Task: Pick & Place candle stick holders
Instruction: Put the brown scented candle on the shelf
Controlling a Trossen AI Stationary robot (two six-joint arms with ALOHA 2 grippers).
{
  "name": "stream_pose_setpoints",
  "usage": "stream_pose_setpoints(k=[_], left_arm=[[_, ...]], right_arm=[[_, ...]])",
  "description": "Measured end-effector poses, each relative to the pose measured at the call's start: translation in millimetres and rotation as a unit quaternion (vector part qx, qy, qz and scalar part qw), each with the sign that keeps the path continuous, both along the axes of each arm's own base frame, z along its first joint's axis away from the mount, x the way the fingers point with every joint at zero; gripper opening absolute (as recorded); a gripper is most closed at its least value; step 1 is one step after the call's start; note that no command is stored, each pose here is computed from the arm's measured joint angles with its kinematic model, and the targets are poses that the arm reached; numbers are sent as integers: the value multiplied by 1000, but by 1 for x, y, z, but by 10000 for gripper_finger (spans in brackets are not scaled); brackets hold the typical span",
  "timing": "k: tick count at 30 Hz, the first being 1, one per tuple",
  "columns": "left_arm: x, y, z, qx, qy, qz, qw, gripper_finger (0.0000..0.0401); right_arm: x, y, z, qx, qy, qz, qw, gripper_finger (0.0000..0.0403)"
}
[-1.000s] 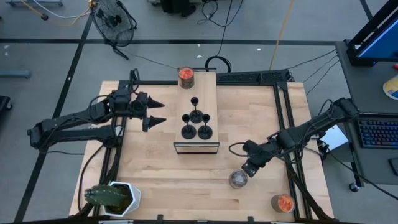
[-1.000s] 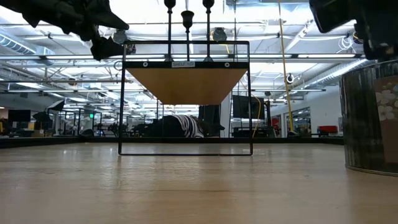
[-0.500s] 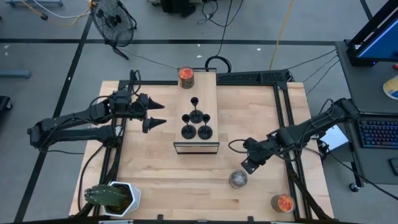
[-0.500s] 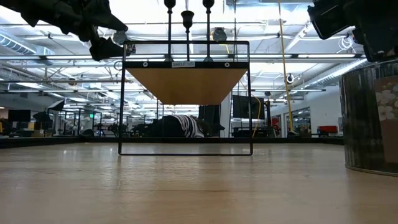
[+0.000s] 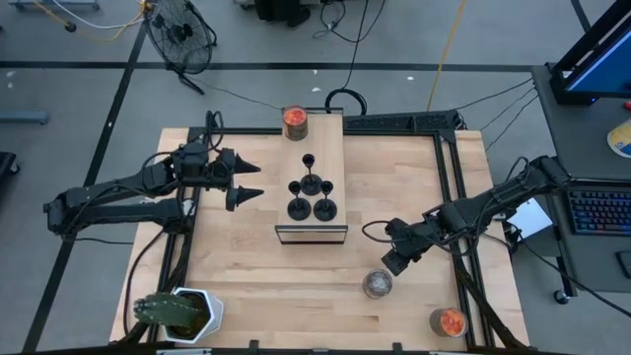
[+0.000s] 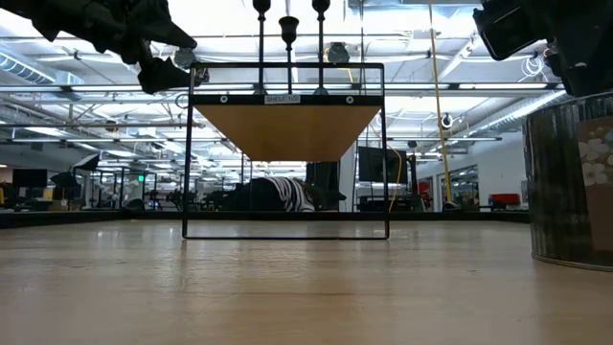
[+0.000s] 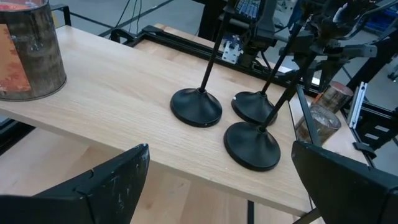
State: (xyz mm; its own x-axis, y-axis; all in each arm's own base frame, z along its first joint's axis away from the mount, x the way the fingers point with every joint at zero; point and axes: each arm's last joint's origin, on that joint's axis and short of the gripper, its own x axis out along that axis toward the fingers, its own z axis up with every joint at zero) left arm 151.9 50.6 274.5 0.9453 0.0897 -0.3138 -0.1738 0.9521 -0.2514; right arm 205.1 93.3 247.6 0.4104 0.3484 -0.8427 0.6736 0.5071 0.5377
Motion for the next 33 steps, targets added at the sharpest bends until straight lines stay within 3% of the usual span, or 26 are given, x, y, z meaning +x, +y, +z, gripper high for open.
stream_pose_setpoints(k=[7,33], left_arm=[[0,0,0,1,0,0,1000,397],[0,0,0,4,1,2,1000,397]], right_arm=[[5,6,-7,-16,0,33,999,191],[25,21,-50,-54,69,91,992,169]])
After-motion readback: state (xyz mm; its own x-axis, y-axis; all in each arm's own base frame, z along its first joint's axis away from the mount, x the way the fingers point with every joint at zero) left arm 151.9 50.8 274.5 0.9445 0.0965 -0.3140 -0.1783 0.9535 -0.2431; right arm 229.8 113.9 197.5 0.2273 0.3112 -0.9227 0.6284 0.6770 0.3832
